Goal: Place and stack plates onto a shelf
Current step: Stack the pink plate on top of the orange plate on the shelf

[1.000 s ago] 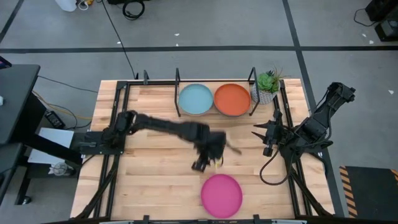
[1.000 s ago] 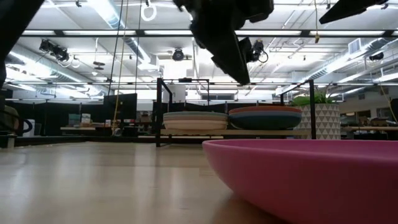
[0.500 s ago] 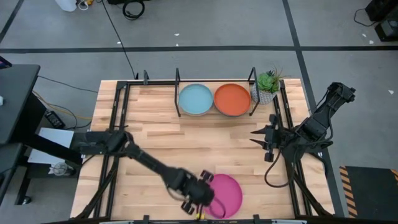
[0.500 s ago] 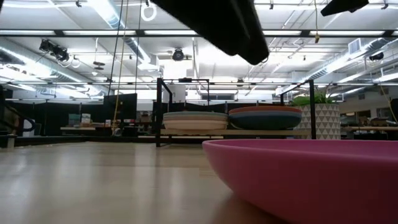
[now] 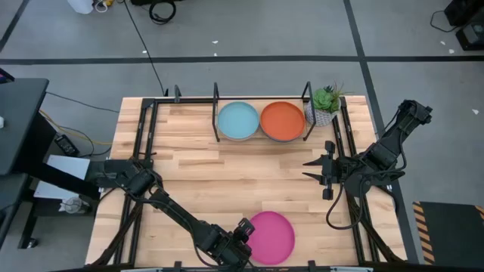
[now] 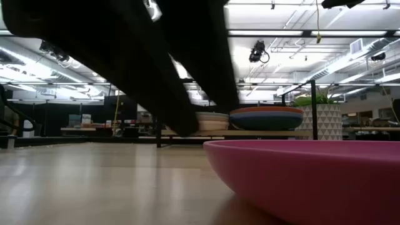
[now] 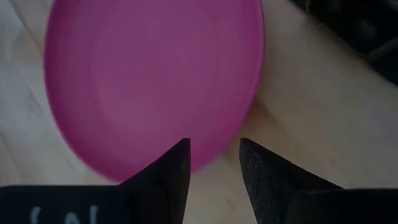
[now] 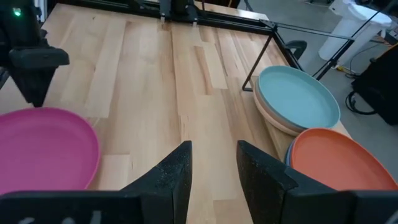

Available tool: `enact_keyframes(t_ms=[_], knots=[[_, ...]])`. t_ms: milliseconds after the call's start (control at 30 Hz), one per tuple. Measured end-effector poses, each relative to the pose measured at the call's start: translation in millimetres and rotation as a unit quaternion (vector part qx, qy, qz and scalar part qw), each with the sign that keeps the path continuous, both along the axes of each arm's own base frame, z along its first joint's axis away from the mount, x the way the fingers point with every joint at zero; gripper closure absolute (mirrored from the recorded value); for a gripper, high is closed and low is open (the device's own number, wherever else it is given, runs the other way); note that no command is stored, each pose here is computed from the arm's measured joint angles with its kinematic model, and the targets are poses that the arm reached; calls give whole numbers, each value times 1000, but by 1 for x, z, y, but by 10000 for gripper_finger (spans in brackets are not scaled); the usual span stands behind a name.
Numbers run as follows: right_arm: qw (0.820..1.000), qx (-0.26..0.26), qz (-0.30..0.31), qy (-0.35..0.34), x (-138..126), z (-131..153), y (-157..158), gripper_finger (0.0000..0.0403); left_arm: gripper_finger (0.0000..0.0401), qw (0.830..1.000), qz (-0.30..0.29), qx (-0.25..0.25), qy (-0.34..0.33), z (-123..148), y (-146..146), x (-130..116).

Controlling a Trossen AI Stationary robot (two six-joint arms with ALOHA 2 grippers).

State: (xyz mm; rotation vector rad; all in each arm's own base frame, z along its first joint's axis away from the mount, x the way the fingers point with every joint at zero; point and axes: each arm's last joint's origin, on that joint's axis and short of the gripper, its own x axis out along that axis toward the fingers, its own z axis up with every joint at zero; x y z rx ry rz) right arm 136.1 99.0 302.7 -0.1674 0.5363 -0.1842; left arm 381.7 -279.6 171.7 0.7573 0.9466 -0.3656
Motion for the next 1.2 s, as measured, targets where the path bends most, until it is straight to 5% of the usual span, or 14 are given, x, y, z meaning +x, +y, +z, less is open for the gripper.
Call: enact_keyframes(t_ms=[267, 533, 767, 1000, 1200], knots=[[1000, -4, 4, 5, 2, -1, 2, 270, 263, 1000, -14, 22, 12, -22, 0, 6], [1000, 8, 2, 6, 2, -2, 2, 270, 380, 999, -32, 12, 19, -21, 3, 10], [1000, 12, 0, 5, 2, -2, 2, 270, 386, 1000, -23, 11, 11, -3, 9, 8], [999, 31, -10, -1, 2, -6, 3, 270, 386, 995, 102, -11, -3, 31, 72, 29], [999, 36, -21, 12, 2, -24, 2, 270, 386, 995, 93, 11, 29, 39, 152, 56]])
